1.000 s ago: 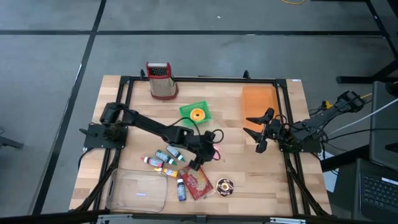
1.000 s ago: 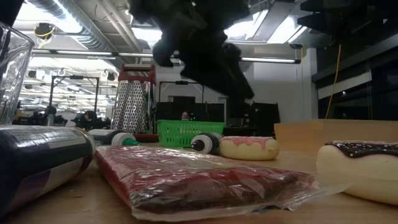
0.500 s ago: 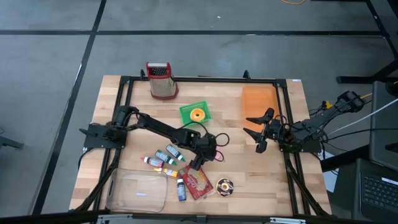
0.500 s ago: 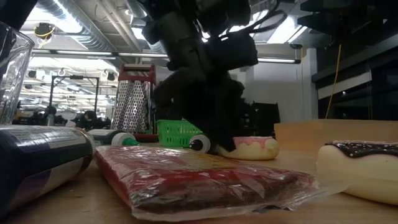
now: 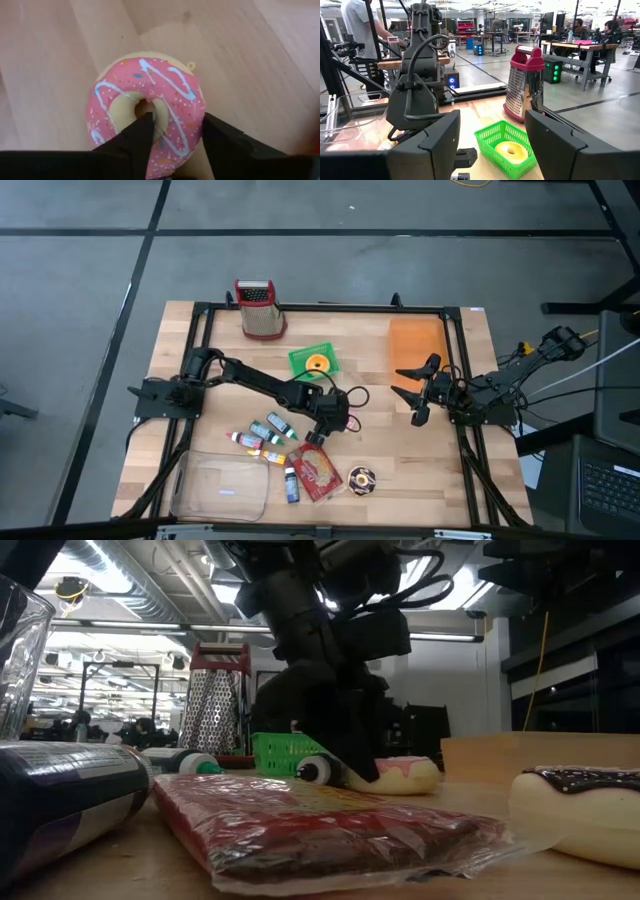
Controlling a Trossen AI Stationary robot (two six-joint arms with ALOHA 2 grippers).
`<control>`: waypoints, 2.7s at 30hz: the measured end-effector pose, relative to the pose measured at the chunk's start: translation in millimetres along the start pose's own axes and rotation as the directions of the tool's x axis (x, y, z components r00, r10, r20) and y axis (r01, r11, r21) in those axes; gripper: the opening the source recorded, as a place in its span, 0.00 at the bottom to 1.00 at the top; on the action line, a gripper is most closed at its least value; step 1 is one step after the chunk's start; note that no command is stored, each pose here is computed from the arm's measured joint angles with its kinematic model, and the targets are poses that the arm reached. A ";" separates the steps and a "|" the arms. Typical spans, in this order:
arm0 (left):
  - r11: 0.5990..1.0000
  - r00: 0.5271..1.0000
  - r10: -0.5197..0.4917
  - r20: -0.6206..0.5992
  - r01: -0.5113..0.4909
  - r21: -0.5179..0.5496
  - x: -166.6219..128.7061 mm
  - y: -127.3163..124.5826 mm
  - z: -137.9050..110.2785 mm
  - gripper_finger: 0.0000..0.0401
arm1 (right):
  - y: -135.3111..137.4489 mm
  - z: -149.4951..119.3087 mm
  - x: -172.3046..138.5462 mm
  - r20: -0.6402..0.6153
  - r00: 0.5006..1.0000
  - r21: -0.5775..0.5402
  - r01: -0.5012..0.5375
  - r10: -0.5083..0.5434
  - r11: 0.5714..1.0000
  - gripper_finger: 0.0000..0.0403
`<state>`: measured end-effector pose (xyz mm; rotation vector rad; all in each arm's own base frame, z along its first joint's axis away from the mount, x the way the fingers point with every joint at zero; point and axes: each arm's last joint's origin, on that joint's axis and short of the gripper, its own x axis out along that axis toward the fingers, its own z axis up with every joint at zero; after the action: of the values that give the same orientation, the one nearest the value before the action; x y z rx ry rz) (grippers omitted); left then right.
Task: Pick & Place Food Item
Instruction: Put the pink donut into the green bin
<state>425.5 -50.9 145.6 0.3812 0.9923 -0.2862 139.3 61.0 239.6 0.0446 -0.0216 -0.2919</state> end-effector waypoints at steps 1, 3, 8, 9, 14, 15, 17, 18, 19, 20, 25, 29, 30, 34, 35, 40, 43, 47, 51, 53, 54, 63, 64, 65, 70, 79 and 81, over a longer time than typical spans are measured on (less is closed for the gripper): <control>1.000 1.000 -0.008 0.002 0.008 0.001 0.0 -0.2 0.0 0.35 | 0.0 0.0 0.0 0.000 1.000 0.000 0.000 0.000 1.000 0.56; 1.000 1.000 -0.021 0.006 0.021 0.002 0.0 -0.5 0.0 0.31 | 0.0 0.0 0.0 0.000 1.000 0.000 0.000 0.000 1.000 0.56; 1.000 1.000 -0.015 0.008 0.015 0.001 -0.2 -0.5 0.4 0.19 | 0.1 0.1 0.0 0.000 1.000 0.003 -0.003 0.003 1.000 0.56; 1.000 1.000 -0.010 0.011 0.010 -0.004 -1.3 -0.3 0.8 0.16 | 0.1 0.0 0.0 0.000 1.000 0.003 -0.003 0.003 1.000 0.56; 1.000 0.997 0.023 0.074 -0.022 -0.014 -20.9 5.2 14.8 0.07 | 0.1 0.0 0.0 0.000 1.000 0.003 -0.003 0.003 1.000 0.56; 0.999 0.995 0.030 0.091 -0.029 -0.016 -26.7 7.2 18.5 0.06 | 0.1 0.0 0.0 0.000 1.000 0.002 -0.004 0.004 1.000 0.56; 0.999 0.992 0.043 0.116 -0.041 -0.020 -39.5 11.7 23.6 0.05 | 0.1 0.1 -0.1 0.000 1.000 0.000 -0.004 0.004 1.000 0.56; 0.999 0.990 0.047 0.133 -0.045 -0.020 -46.8 14.6 25.8 0.05 | 0.1 0.0 -0.1 0.000 1.000 -0.001 -0.004 0.004 1.000 0.56; 0.998 0.988 0.056 0.147 -0.053 -0.021 -54.2 18.3 26.7 0.05 | 0.1 0.1 0.0 0.000 1.000 -0.001 -0.003 0.003 1.000 0.56; 0.998 0.986 0.064 0.156 -0.060 -0.028 -61.5 22.6 26.7 0.05 | 0.2 0.1 0.0 0.000 1.000 0.000 -0.006 0.006 1.000 0.56; 0.992 0.987 0.099 0.127 -0.089 -0.085 -95.1 47.9 15.1 0.05 | 0.8 0.3 -0.1 0.002 1.000 0.002 -0.026 0.026 1.000 0.56; 0.981 0.989 0.138 0.051 -0.130 -0.147 -117.7 71.1 -3.6 0.05 | 0.8 0.6 0.0 0.004 1.000 0.004 -0.027 0.027 1.000 0.56; 0.978 0.989 0.143 0.034 -0.135 -0.162 -122.3 76.5 -8.4 0.05 | 0.8 0.7 -0.1 0.005 1.000 0.004 -0.027 0.027 1.000 0.56; 0.964 0.988 0.155 -0.003 -0.152 -0.219 -134.7 97.7 -25.6 0.05 | 0.7 0.7 0.0 0.005 1.000 0.005 -0.026 0.026 1.000 0.56; 0.962 0.989 0.147 -0.011 -0.145 -0.233 -136.6 103.0 -30.5 0.05 | 0.8 0.6 0.0 0.004 1.000 0.004 -0.027 0.027 1.000 0.56; 0.950 0.995 0.100 0.006 -0.094 -0.298 -130.8 122.9 -57.8 0.06 | 0.8 0.7 -0.1 0.005 1.000 0.004 -0.027 0.027 1.000 0.56; 0.939 0.995 0.102 0.022 -0.089 -0.332 -121.6 130.9 -76.4 0.06 | 0.9 0.7 -0.1 0.004 1.000 0.001 -0.030 0.030 1.000 0.56; 0.925 0.992 0.123 0.010 -0.111 -0.363 -111.4 136.3 -98.1 0.06 | 0.9 0.6 -0.1 0.004 1.000 -0.001 -0.030 0.030 1.000 0.56; 0.917 0.990 0.144 0.013 -0.128 -0.377 -102.6 137.4 -113.1 0.06 | 0.9 0.6 -0.1 0.004 1.000 -0.006 -0.030 0.030 1.000 0.56; 0.916 0.989 0.148 0.015 -0.131 -0.378 -99.0 135.9 -117.0 0.06 | 0.9 0.6 -0.1 0.004 1.000 -0.006 -0.030 0.030 1.000 0.56; 0.917 0.989 0.149 0.015 -0.132 -0.376 -97.5 135.0 -118.6 0.06 | 0.9 0.7 -0.1 0.004 1.000 -0.006 -0.030 0.030 1.000 0.56; 0.921 0.990 0.139 0.007 -0.126 -0.370 -83.8 127.3 -129.0 0.06 | 0.9 0.6 0.0 0.004 1.000 -0.006 -0.030 0.030 1.000 0.56; 0.920 0.991 0.134 0.000 -0.125 -0.370 -82.0 126.9 -130.2 0.06 | 0.9 0.7 -0.1 0.004 1.000 -0.005 -0.030 0.030 1.000 0.56; 0.921 0.991 0.132 -0.002 -0.123 -0.370 -80.0 127.0 -130.7 0.07 | 0.9 0.7 -0.1 0.004 1.000 -0.002 -0.030 0.030 1.000 0.56; 0.918 0.993 0.122 0.002 -0.112 -0.381 -68.4 126.9 -131.4 0.07 | 0.9 0.6 -0.1 0.004 1.000 0.012 -0.030 0.030 0.999 0.56; 0.924 0.983 0.182 -0.030 -0.181 -0.338 -76.9 117.2 -115.8 0.29 | 1.3 0.7 -0.1 0.004 0.999 -0.001 -0.045 0.045 0.999 0.56; 0.923 0.975 0.221 -0.035 -0.221 -0.314 -83.6 117.3 -109.2 0.35 | 1.3 0.6 0.0 0.004 0.999 -0.004 -0.045 0.045 0.999 0.56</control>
<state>347.0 107.1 184.6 0.1967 0.9648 0.0790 139.6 62.2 240.3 0.0400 -0.0261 -0.2473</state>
